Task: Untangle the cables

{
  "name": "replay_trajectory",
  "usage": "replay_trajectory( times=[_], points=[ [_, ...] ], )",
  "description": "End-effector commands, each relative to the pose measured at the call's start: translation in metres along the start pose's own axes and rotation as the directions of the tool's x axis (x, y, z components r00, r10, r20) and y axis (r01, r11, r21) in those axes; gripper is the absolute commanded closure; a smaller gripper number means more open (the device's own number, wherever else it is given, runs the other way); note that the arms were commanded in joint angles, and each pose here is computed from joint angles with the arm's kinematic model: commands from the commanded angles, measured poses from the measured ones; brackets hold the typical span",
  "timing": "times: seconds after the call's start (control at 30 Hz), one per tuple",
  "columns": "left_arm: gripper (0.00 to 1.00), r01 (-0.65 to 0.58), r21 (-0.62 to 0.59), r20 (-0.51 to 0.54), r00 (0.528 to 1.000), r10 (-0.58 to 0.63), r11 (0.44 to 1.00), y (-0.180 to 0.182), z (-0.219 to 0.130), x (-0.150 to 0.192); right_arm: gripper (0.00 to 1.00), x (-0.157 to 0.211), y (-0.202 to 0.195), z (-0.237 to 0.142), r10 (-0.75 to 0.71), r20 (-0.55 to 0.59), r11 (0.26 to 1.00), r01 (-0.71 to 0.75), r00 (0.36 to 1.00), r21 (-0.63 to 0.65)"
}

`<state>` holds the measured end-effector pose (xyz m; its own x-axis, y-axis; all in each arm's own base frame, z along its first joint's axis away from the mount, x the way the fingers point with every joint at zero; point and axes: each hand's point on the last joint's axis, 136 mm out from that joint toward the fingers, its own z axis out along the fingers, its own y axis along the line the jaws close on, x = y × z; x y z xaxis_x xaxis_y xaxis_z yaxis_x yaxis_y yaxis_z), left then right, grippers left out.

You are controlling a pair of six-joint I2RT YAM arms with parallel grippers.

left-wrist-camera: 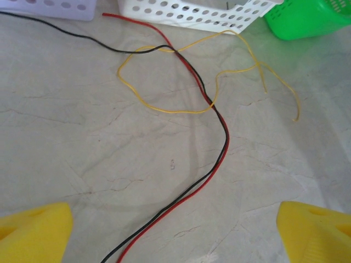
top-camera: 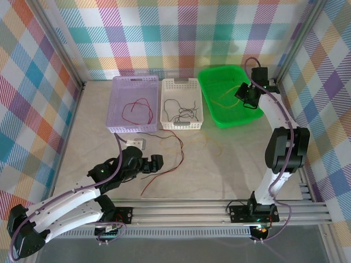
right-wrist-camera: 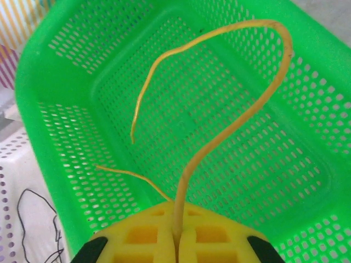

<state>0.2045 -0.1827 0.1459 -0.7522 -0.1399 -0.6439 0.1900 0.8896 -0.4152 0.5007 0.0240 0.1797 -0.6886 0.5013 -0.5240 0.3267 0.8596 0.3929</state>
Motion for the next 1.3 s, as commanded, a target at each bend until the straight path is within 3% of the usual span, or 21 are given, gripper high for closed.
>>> replay_trajectory(
  times=[0.0, 0.5, 1.0, 1.27],
  points=[
    [0.05, 0.005, -0.032, -0.014, 1.000, -0.006, 0.999, 0.008, 0.003, 0.009, 1.00, 0.001, -0.006, 0.008, -0.009, -0.023, 1.000, 0.009, 1.000, 0.023],
    [0.05, 0.017, -0.072, -0.037, 0.999, -0.019, 0.997, 0.023, 0.007, 0.023, 0.98, 0.014, -0.009, 0.033, -0.003, -0.110, 1.000, 0.006, 0.994, 0.026],
    [0.05, 0.016, -0.076, -0.042, 0.999, -0.019, 0.997, 0.024, 0.006, 0.026, 0.82, 0.008, -0.001, 0.020, -0.001, -0.094, 1.000, 0.001, 0.996, 0.006],
    [0.05, 0.021, -0.070, -0.042, 0.999, -0.024, 0.997, 0.023, 0.005, 0.024, 0.65, 0.001, 0.008, 0.001, 0.006, -0.067, 1.000, -0.008, 0.998, -0.030]
  ],
)
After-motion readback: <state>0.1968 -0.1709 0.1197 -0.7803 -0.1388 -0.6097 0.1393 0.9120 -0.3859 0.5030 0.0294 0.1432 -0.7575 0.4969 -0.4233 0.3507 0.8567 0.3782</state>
